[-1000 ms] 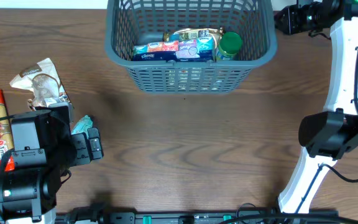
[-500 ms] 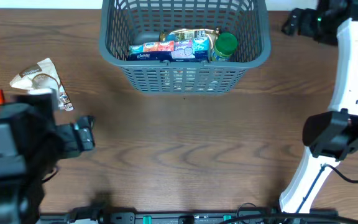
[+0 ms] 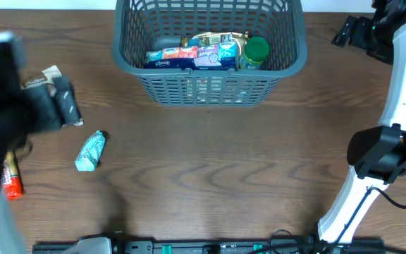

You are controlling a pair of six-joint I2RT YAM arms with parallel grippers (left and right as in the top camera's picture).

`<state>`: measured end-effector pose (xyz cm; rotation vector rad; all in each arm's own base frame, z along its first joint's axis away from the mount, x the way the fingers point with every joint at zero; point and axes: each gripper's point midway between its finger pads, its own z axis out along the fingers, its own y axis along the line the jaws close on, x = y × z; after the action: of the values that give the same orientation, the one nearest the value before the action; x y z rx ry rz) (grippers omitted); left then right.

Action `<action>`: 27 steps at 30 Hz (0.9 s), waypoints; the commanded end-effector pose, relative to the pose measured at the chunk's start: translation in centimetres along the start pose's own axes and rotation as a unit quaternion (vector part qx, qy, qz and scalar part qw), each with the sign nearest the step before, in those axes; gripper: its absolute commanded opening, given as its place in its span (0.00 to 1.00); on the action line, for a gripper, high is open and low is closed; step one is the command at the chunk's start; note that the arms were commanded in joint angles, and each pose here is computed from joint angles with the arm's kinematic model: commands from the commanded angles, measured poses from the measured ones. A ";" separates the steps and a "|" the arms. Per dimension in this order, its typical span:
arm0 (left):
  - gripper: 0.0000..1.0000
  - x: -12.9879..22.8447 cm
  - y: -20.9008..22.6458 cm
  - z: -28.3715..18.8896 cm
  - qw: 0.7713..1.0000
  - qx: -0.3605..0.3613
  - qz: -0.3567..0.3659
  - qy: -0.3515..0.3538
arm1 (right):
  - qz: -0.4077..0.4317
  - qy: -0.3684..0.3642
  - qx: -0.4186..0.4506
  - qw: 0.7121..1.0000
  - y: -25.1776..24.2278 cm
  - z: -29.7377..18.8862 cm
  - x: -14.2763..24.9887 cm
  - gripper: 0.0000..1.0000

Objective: Pack container
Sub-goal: 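Reach the left gripper to the teal wrapped item and grasp it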

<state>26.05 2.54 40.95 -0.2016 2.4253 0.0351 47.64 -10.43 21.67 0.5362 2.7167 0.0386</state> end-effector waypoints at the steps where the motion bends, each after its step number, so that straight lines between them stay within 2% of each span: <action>1: 0.98 2.9 1.7 5.2 0.989 -0.040 0.060 0.132 | -0.006 -0.001 0.007 1.000 -0.3 0.1 -0.1 0.99; 5: 0.98 4.8 3.2 9.2 0.976 -0.062 0.049 0.203 | -0.006 -0.008 0.006 1.000 -0.2 0.1 -0.4 0.99; 11: 0.98 7.5 6.3 13.0 0.973 -0.082 0.012 0.217 | -0.008 -0.018 0.004 1.000 -0.1 0.1 -0.9 0.99; 17: 0.98 11.5 7.3 16.7 0.973 -0.031 0.010 0.229 | -0.010 -0.019 0.004 1.000 -0.1 0.1 -1.0 0.99; 22: 0.98 15.6 7.7 21.2 0.967 -0.022 0.017 0.252 | -0.010 -0.019 0.004 1.000 -0.1 0.1 -1.0 0.99; 27: 0.98 18.8 6.1 24.5 0.967 0.015 0.036 0.253 | -0.010 -0.019 0.004 1.000 -0.1 0.1 -1.0 0.99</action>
<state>27.11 9.37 11.28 -0.2102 2.9309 0.0489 48.44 -10.75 22.02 0.5248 2.6808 0.0254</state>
